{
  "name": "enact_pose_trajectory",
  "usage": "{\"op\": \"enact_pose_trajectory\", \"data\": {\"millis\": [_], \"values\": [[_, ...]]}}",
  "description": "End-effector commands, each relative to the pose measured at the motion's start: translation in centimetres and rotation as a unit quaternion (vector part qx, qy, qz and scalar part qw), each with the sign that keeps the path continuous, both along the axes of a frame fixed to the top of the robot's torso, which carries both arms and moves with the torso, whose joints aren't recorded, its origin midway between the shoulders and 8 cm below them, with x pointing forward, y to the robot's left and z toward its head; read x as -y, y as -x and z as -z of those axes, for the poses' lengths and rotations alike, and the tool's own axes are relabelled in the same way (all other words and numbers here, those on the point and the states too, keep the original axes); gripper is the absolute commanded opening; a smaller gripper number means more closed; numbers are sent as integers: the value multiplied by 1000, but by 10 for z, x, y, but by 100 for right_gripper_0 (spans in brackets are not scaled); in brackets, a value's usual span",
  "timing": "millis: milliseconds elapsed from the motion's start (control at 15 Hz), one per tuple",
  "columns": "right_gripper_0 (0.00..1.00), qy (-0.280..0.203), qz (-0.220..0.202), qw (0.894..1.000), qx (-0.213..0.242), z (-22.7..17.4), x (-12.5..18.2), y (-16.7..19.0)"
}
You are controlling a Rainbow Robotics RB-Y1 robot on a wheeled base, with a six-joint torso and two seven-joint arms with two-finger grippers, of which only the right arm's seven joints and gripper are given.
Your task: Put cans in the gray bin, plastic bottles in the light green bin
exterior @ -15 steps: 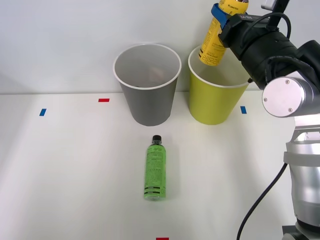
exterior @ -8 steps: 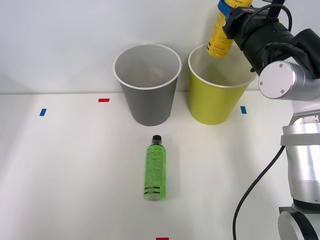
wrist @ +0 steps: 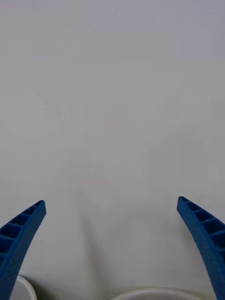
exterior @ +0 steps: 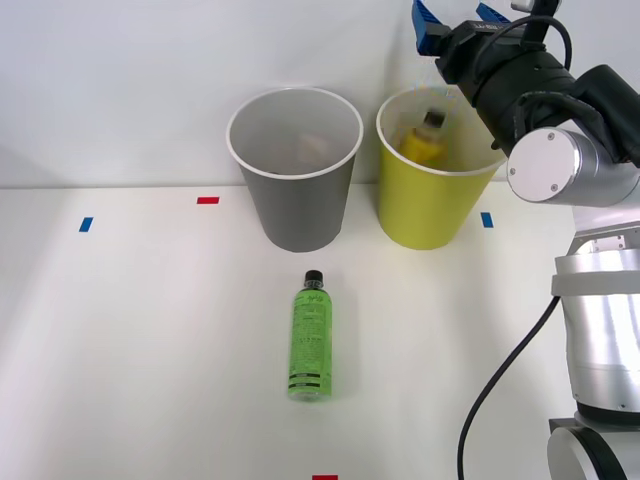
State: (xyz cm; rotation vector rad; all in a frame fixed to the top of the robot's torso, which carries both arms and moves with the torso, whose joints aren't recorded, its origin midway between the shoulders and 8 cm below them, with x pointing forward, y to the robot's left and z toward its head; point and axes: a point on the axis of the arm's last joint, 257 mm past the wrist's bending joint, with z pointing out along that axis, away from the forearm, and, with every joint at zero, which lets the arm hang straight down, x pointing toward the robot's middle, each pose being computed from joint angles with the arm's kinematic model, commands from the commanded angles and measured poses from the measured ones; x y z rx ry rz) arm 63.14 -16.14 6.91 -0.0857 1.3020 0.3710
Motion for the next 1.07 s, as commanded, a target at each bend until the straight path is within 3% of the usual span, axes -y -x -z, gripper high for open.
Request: {"op": "enact_pose_trajectory", "data": {"millis": [67,533,733,867,1067], "values": [[100,12,9,1000,-8,21,9,7],[100,47,48,998,-8,64,63,94],[100,60,55,996,-24,85,78,131],[100,45,49,997,-38,103,84,155],[100,61,74,994,-53,133,106,190]]}}
